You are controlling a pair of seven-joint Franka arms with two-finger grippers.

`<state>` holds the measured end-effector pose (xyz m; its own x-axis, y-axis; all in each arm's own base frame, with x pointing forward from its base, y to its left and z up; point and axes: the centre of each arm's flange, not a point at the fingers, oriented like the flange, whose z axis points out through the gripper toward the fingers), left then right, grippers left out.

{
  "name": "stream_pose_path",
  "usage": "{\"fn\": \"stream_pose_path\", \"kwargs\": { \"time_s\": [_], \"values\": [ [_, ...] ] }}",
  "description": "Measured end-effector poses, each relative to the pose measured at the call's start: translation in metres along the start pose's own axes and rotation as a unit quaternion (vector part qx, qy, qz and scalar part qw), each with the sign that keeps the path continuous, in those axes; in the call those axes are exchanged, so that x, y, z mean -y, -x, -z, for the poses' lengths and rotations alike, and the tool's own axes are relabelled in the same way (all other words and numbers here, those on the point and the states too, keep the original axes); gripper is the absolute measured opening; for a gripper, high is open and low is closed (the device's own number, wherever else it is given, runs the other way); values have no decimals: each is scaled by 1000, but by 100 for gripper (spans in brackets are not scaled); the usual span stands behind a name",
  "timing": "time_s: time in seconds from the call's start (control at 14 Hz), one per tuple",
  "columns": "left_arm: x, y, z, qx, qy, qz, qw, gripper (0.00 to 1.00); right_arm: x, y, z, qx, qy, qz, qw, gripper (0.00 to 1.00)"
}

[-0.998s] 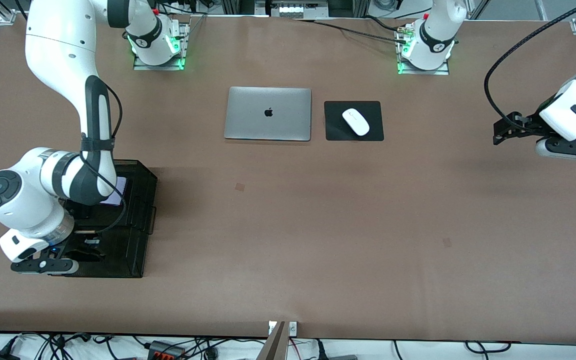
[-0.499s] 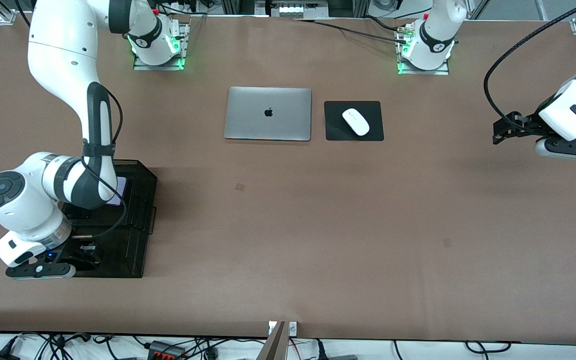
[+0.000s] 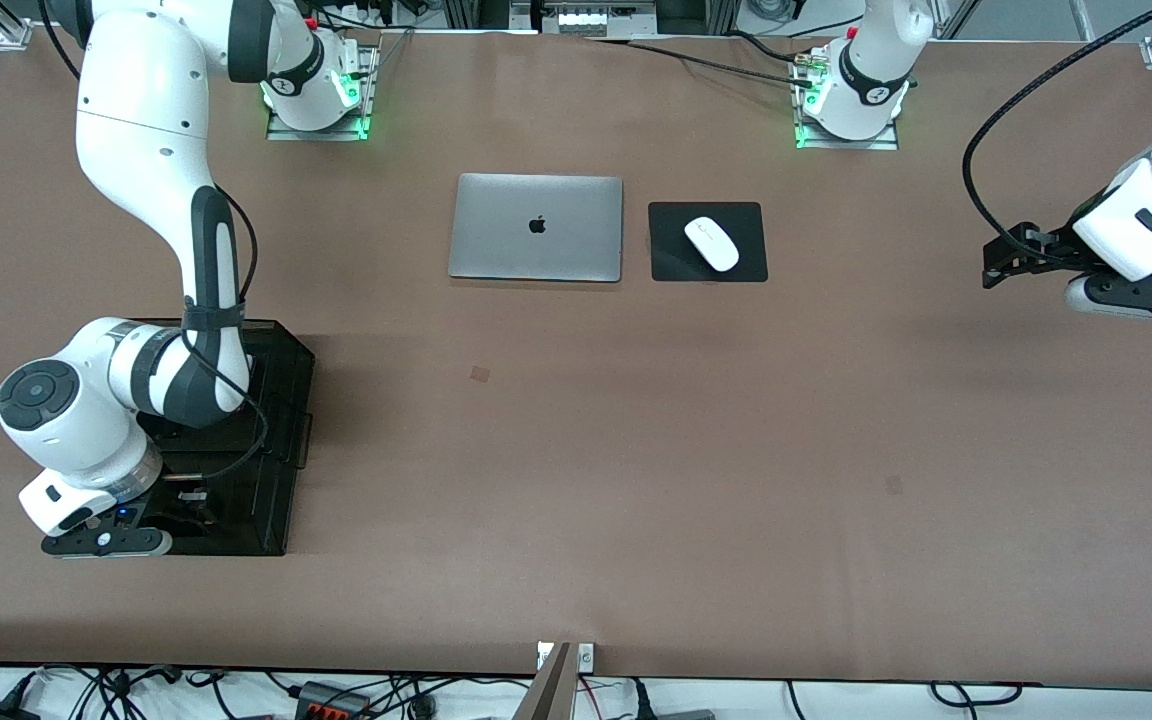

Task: Place phones with both arms
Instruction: 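Lower the small phone into the basket and open the right gripper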

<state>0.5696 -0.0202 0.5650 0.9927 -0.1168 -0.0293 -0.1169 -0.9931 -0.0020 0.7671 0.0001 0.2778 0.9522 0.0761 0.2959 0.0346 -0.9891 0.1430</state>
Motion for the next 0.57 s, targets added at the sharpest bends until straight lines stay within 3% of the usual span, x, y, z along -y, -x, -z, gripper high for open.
{"fn": "stream_pose_path", "kwargs": {
  "time_s": [0.57],
  "values": [
    [-1, 0, 0, 0, 0, -1, 1000, 100, -7, 18, -27, 26, -6, -12, 1000, 81]
  ]
}}
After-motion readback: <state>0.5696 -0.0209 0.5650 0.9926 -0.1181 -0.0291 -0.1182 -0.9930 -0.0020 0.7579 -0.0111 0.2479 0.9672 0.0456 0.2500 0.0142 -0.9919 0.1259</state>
